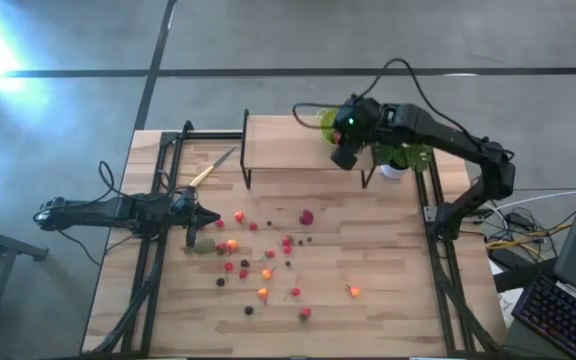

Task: Build produce basket
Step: Put the black cherry into the green basket, then put the pear into the green basket

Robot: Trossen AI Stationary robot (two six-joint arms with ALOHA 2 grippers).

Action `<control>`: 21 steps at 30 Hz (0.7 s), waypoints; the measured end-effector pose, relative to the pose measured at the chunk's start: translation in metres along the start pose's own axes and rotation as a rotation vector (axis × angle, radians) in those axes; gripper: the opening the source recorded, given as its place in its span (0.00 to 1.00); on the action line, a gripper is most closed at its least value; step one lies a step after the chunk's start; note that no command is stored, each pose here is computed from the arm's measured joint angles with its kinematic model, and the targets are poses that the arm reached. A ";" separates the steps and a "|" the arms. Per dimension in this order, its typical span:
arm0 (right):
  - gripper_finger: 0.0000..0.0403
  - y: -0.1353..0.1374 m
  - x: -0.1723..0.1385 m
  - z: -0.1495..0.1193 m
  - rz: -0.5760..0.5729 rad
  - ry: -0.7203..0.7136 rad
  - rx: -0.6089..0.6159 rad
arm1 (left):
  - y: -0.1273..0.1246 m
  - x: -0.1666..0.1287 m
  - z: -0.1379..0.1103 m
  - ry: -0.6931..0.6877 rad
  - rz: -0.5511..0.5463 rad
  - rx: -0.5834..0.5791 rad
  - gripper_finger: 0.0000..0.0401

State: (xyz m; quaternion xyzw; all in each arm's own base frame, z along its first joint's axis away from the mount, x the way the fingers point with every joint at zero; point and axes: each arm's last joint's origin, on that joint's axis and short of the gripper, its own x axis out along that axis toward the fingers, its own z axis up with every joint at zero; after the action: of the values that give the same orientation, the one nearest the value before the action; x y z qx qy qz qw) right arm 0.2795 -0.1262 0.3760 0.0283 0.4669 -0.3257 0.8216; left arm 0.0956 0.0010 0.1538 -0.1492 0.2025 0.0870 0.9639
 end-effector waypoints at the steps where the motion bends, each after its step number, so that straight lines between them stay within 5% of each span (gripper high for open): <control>1: 0.28 -0.005 0.004 0.000 -0.008 0.011 0.015 | 0.000 0.000 0.000 0.000 0.000 0.000 0.05; 21: 0.45 -0.022 0.039 0.003 0.004 0.096 0.047 | 0.000 0.000 0.000 0.000 0.000 0.000 0.05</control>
State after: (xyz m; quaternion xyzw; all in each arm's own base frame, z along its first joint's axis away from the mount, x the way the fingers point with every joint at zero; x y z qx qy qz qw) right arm 0.2828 -0.1644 0.3524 0.0640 0.4979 -0.3332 0.7981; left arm 0.0956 0.0010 0.1538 -0.1491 0.2026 0.0870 0.9639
